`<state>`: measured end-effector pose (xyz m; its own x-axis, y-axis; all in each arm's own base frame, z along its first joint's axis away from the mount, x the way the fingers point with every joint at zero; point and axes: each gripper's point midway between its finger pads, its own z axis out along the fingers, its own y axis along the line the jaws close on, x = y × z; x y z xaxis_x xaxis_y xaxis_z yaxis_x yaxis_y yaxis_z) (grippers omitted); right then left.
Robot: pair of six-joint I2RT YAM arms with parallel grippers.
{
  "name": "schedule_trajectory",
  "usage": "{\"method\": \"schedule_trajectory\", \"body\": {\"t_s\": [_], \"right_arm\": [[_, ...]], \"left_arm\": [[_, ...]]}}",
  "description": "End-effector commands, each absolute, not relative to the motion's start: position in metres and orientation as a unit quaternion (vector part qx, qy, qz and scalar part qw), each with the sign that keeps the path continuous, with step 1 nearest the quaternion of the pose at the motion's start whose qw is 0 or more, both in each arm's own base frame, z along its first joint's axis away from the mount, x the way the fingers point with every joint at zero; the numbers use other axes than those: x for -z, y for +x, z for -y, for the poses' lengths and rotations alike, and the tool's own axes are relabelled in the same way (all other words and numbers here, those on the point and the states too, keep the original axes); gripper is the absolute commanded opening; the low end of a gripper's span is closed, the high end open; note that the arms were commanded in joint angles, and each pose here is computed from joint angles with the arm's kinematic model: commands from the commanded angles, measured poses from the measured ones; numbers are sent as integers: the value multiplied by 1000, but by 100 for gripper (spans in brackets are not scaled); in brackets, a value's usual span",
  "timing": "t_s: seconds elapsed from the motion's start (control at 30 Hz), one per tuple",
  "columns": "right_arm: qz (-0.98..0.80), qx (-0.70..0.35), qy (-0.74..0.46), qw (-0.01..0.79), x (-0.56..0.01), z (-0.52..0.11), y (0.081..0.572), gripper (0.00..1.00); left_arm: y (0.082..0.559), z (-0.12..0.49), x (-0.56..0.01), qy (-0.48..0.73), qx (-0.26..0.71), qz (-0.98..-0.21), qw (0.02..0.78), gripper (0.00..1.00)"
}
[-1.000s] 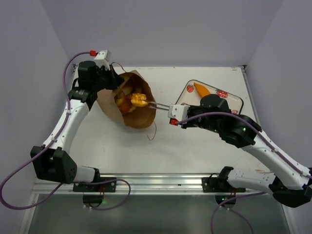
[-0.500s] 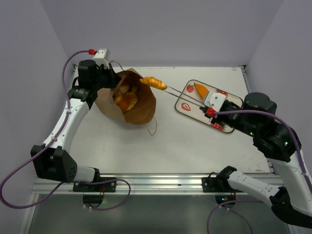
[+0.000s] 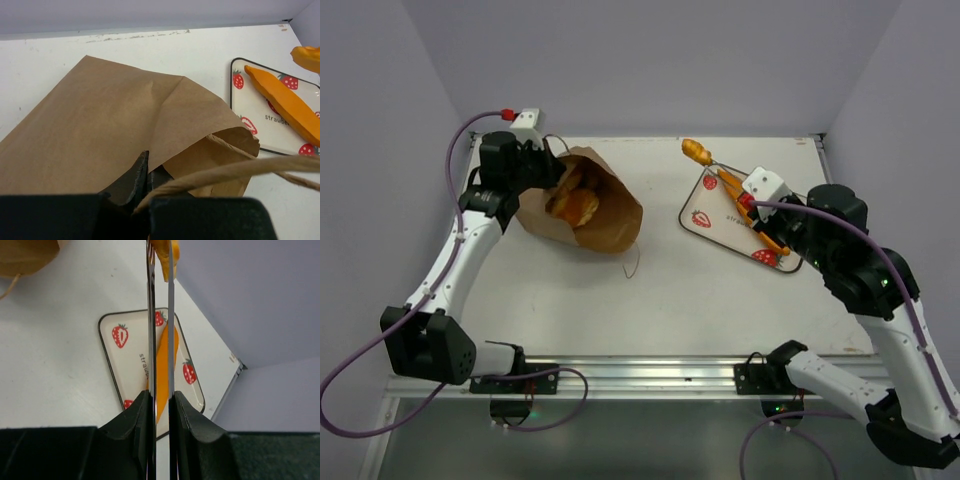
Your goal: Take the fake bread out of the paper bag
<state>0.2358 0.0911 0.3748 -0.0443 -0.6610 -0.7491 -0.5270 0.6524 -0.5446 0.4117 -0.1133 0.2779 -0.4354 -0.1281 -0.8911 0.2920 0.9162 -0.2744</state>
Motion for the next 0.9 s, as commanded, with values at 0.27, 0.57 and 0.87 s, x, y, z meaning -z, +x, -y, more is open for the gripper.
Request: {"method": "schedule_trajectory", "body": {"t_s": [0.27, 0.57, 0.87], "right_arm": [[-782, 134, -386, 471, -308, -56, 251, 0], [-748, 165, -461, 449, -266, -60, 263, 0], [-707, 189, -494, 470, -256, -64, 274, 0]], "left_arm": [[379, 102, -266, 66, 175, -818, 544, 0], [368, 109, -241, 72, 198, -827, 522, 0], [366, 109, -241, 74, 199, -825, 524, 0]]}}
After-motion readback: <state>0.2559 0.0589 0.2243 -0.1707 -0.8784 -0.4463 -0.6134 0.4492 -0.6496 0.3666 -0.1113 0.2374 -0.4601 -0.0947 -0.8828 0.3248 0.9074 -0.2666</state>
